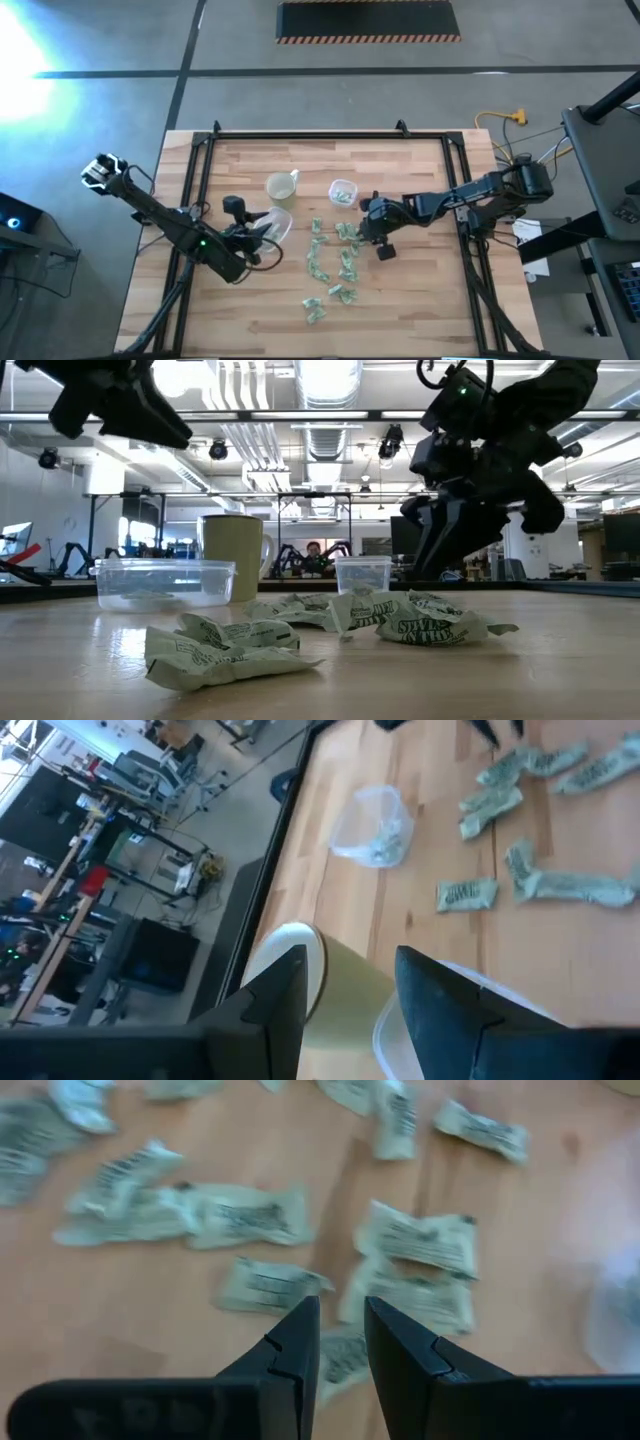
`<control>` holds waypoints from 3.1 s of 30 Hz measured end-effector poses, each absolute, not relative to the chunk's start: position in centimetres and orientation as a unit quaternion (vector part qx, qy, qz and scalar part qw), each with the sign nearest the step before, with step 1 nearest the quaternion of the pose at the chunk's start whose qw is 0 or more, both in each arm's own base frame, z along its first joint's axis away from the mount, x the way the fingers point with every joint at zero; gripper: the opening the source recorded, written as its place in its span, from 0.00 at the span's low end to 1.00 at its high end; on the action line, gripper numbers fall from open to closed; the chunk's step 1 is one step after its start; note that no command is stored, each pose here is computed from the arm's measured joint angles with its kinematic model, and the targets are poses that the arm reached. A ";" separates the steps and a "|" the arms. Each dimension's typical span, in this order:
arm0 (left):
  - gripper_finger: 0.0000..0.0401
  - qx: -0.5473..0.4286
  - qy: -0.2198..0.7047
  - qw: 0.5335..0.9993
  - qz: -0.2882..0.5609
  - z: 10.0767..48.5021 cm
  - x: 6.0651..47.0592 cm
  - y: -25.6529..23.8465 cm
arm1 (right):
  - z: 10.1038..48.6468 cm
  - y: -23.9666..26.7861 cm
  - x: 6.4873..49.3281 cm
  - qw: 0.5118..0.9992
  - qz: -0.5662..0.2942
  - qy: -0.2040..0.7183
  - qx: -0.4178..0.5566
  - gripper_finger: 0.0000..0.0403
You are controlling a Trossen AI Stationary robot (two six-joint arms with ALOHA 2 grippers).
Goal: Pick and place items into bin
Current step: Put the stevia packet into the top transparent bin
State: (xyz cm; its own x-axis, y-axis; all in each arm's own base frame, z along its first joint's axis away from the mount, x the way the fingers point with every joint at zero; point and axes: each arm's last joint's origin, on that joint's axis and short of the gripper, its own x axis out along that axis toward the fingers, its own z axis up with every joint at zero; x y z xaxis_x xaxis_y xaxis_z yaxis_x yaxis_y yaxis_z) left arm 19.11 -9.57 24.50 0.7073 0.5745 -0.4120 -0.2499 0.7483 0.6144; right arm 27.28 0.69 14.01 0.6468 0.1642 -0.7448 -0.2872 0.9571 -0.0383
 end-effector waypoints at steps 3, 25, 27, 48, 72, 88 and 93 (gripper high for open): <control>0.34 0.275 0.310 0.880 0.232 24.0 19.0 -9.5 | 14.0 0.8 27.4 0.906 0.139 0.396 -0.059 0.18; 0.34 0.273 0.309 0.881 0.233 23.9 19.3 -9.7 | 11.6 0.9 29.1 0.894 0.144 0.421 -0.049 0.18; 0.34 0.273 0.308 0.881 0.233 23.9 19.3 -9.7 | 11.7 0.9 29.1 0.892 0.144 0.425 -0.049 0.18; 0.34 0.267 0.303 0.884 0.233 24.0 19.4 -9.7 | 11.6 0.9 29.1 0.890 0.150 0.425 -0.063 0.11; 0.34 0.265 0.302 0.886 0.233 24.0 19.4 -9.8 | 16.1 0.1 30.4 0.909 0.060 0.357 -0.205 0.02; 0.34 0.262 0.297 0.888 0.232 24.0 19.5 -9.8 | 16.6 -4.1 30.3 0.884 -0.176 0.368 -0.230 0.02; 0.34 0.262 0.297 0.888 0.232 24.0 19.5 -9.8 | 16.5 -4.7 30.1 0.886 -0.193 0.369 -0.206 0.02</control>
State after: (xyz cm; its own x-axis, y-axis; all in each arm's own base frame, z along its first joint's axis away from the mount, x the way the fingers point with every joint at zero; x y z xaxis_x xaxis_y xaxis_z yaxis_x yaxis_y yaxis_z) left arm 19.50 -9.83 24.04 0.7153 0.5689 -0.4057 -0.2570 0.7542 0.6043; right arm 30.11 -4.73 16.47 0.6536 -0.4938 -0.5735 0.1906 0.8408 -0.5067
